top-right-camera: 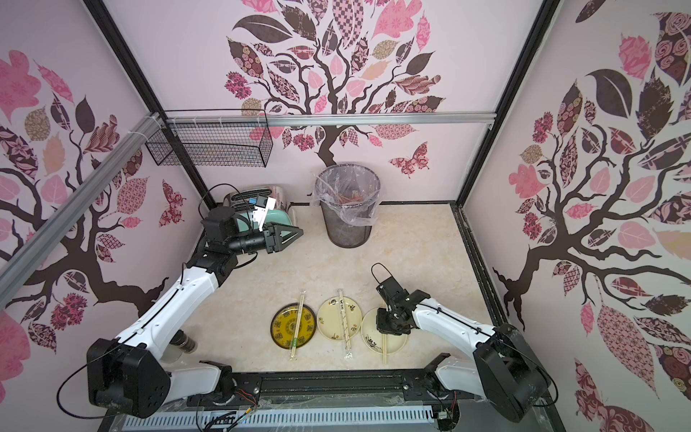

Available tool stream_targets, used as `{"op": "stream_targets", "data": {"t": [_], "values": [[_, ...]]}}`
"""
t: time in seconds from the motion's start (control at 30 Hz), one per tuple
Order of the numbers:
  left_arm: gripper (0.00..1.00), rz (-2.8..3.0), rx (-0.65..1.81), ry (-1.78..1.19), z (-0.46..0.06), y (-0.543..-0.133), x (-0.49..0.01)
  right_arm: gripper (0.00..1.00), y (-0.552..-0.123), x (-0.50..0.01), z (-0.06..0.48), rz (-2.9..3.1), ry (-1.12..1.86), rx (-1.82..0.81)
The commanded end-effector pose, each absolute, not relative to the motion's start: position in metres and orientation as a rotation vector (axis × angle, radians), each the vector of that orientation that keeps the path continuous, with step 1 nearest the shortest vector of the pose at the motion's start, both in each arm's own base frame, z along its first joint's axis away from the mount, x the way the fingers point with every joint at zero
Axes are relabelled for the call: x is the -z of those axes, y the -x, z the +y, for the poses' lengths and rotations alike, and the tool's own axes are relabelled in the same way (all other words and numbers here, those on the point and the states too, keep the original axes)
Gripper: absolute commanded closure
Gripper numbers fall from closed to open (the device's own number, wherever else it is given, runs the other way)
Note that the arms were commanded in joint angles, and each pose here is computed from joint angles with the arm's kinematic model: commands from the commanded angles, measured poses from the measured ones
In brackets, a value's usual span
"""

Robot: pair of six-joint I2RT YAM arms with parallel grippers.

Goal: Remove the packaging of disposable chopsticks
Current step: Place the disposable chopsticks on the plate.

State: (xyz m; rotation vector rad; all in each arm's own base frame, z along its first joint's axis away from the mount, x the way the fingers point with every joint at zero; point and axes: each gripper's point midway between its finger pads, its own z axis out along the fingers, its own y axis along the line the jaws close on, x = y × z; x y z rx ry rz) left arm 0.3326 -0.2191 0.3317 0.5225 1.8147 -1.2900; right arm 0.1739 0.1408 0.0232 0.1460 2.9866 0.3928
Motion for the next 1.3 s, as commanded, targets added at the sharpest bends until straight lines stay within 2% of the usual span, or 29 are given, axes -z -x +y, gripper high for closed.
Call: {"op": "stream_targets", "data": {"t": [0.0,0.13,0.57,0.9,1.17,1.27], "values": [[0.48,1.793,1.294,-0.541,-0.219,-0.333,-0.341,0.78,-0.173,-0.021,0.137,2.993,-0.153,-0.356],[0.48,1.789,1.294,-0.544,-0.219,-0.332,-0.342,0.77,-0.173,-0.022,0.137,2.991,-0.15,-0.352],[0.48,1.791,1.295,-0.542,-0.219,-0.333,-0.342,0.64,-0.181,-0.039,0.139,2.944,-0.144,-0.374],[0.48,1.79,1.293,-0.545,-0.219,-0.332,-0.342,0.62,-0.188,-0.055,0.14,2.907,-0.128,-0.357],[0.48,1.791,1.293,-0.545,-0.219,-0.332,-0.341,0.6,-0.195,-0.078,0.165,2.854,-0.031,-0.385],[0.48,1.794,1.296,-0.545,-0.219,-0.332,-0.34,0.6,-0.196,-0.083,0.192,2.836,0.031,-0.489]]}}
